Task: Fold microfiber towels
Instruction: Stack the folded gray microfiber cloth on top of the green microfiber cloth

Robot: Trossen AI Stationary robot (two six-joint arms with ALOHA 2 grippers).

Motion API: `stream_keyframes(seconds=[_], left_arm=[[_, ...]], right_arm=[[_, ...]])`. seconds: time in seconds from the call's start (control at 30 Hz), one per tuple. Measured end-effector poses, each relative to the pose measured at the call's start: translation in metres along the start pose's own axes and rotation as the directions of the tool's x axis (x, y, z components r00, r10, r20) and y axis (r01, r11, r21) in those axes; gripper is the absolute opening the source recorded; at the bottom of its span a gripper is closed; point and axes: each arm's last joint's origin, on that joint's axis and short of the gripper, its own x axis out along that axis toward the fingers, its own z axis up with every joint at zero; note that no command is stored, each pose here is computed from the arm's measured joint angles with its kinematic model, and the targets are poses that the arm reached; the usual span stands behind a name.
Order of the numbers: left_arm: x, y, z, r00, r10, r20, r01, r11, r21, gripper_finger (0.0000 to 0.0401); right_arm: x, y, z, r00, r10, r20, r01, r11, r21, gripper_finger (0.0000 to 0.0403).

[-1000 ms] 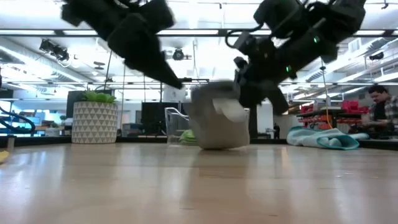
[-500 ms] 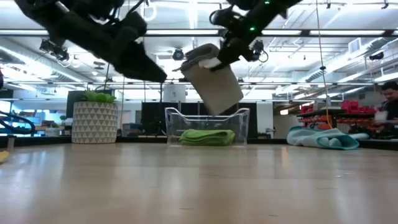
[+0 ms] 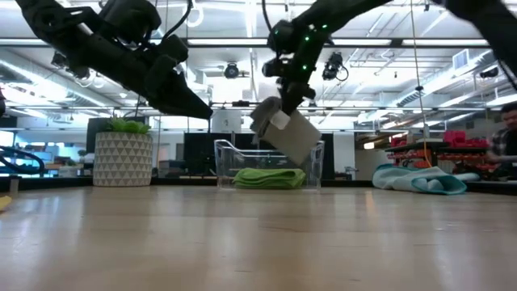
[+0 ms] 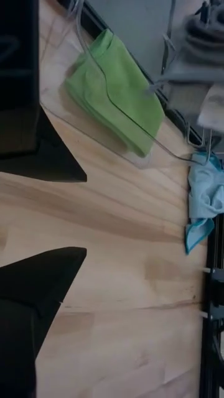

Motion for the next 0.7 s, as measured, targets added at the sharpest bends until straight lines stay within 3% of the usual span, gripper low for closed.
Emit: stream_keyframes(seconds=[0.2, 0.4, 0.7], left_arm=[[0.001, 0.004, 0.002, 1.000, 0.013, 0.014, -0.013, 1.000, 0.013, 0.0184], [0.001, 0.005, 0.002, 1.000, 0.018, 0.020, -0.018, 1.000, 0.016, 0.0184], [0.001, 0.005, 0.002, 1.000, 0.009, 0.020, -0.009, 1.000, 0.017, 0.0177]], right_arm=[[0.011, -0.020, 0.003, 0.964, 0.266, 0.015, -0.267, 0.963, 0.027, 0.0027], [0.034, -0.034, 0.003, 0.918, 0.394, 0.048, -0.396, 0.917, 0.049, 0.0027], [0.079, -0.028, -0.006, 0.844, 0.534, 0.052, -0.535, 0.845, 0.016, 0.0027]])
